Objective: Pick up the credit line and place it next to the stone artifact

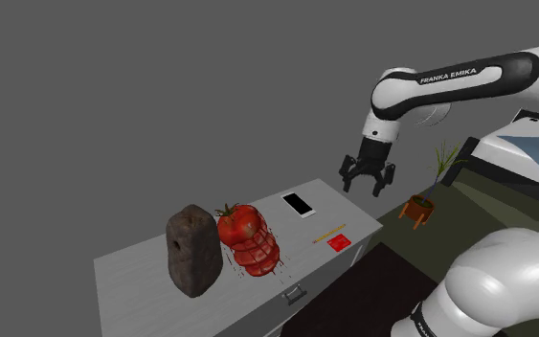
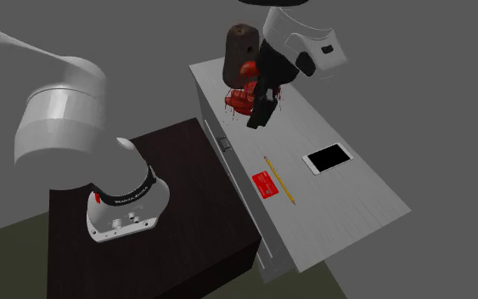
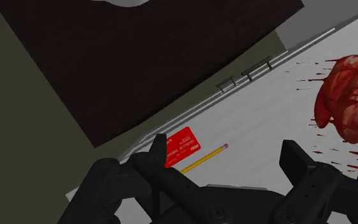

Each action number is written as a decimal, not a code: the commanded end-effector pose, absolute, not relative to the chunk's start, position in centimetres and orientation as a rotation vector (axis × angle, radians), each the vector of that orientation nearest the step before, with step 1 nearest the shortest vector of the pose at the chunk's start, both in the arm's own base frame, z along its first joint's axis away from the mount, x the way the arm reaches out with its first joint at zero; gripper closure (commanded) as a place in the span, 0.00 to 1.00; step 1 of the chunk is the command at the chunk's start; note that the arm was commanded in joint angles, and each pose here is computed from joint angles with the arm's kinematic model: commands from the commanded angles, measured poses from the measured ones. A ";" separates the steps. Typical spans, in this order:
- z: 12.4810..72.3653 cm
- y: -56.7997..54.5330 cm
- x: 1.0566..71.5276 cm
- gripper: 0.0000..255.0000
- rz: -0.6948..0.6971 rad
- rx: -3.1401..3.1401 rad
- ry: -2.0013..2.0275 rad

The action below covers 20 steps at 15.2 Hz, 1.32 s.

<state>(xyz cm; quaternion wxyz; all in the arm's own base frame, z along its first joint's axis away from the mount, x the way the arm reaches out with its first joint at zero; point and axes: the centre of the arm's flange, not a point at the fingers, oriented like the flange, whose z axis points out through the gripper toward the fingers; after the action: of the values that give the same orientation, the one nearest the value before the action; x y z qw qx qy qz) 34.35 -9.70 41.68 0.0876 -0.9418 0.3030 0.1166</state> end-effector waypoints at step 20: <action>15.3 -18.3 33.5 0.00 0.458 -2.054 1.638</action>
<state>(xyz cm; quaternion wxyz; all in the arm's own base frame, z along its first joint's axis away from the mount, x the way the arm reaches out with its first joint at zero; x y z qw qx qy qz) 33.56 -18.52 15.94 0.2339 -0.7513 0.5940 0.1670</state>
